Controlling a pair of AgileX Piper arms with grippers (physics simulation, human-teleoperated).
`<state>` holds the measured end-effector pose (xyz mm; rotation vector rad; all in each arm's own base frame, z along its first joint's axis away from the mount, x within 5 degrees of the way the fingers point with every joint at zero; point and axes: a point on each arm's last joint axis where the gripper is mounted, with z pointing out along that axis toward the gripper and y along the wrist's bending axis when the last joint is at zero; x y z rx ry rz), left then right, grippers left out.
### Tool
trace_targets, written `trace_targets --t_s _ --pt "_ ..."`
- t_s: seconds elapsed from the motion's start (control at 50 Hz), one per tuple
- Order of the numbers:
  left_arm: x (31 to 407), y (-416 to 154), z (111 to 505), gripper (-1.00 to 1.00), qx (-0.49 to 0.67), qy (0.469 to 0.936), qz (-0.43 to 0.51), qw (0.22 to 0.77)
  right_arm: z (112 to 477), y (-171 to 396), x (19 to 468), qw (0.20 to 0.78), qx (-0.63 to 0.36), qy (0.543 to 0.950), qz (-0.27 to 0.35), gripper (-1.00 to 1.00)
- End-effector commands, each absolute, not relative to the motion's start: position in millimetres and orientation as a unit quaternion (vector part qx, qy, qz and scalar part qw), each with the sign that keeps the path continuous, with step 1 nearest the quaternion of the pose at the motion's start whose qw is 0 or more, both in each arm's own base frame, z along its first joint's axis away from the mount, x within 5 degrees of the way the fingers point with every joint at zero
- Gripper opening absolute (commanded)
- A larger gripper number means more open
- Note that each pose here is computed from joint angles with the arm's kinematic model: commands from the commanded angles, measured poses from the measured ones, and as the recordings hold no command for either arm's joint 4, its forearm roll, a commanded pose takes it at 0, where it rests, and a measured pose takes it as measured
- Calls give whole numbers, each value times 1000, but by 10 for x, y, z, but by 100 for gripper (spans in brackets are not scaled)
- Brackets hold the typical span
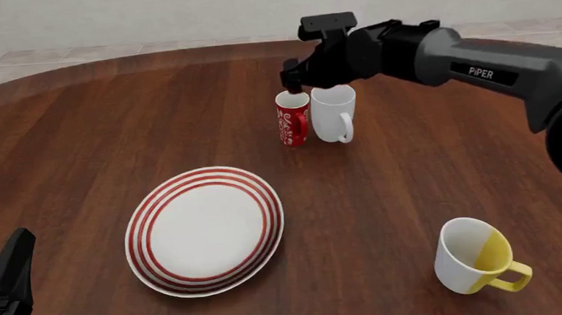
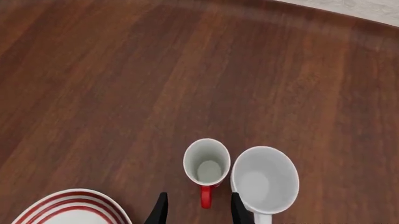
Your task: Pick up the red mug and put it on the plate
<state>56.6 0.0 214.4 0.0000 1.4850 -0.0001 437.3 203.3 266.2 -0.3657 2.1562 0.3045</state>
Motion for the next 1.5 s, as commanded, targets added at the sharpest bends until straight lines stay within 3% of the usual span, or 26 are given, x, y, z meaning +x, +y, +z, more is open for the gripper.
trace_targets --t_s 0.02,1.5 --pt "566 0 2144 100 0 676 0 737 2590 2043 4382 445 -146 875 124 100" --pt "566 0 2144 100 0 676 0 737 2238 2132 4509 424 -144 886 122 100"
